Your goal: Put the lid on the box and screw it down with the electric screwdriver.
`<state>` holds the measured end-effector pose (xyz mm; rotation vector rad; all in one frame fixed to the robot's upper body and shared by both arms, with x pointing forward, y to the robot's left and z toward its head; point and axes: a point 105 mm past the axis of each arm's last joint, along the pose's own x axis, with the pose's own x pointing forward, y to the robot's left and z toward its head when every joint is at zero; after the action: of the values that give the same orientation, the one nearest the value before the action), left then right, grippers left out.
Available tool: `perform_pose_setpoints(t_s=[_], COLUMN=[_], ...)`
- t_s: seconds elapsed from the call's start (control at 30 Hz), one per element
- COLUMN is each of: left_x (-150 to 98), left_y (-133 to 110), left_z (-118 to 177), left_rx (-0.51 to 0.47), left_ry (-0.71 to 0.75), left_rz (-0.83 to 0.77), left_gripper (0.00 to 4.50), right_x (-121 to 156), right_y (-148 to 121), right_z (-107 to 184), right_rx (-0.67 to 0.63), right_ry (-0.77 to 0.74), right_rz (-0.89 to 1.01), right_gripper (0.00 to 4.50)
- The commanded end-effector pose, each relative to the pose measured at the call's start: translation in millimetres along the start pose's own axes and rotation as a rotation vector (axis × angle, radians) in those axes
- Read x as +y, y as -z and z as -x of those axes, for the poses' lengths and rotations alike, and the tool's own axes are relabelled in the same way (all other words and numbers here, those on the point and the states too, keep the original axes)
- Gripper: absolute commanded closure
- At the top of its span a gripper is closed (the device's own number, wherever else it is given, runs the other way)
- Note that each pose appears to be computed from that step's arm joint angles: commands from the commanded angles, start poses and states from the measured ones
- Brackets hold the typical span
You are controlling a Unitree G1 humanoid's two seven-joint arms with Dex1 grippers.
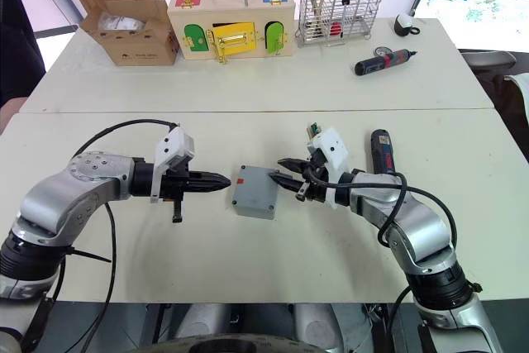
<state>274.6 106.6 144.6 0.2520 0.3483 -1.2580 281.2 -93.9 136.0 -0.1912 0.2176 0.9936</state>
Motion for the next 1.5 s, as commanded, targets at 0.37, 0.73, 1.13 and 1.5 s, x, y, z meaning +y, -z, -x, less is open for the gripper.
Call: perform_pose_setpoints(t_s=[0.37,0.73,1.13,1.5], left_x=[2.0,-32.1,-60.7,-74.2], left_y=[-65.1,-60.5,-41.0,-28.5], left_z=[4.9,-3.1,0.3,-2.4], left_rx=[-0.302,-0.187,-0.106,-0.106], left_ry=[-0.024,0.199,0.225,0.160], left_rz=[-0.094,-0.200,-0.274,-0.208], left_gripper=[4.50,4.50,4.50,4.50], right_x=[-58.4,-123.1,-127.9,-133.2], right_y=[-79.4,-34.6,17.3,36.0], right_z=[53.4,153.8,158.9,153.2], right_rx=[-0.140,0.518,0.827,0.988], right_ry=[0.167,0.398,0.379,0.330], right_rz=[-0.015,-0.321,-0.737,-0.731], right_gripper=[0.04,0.04,0.04,0.04])
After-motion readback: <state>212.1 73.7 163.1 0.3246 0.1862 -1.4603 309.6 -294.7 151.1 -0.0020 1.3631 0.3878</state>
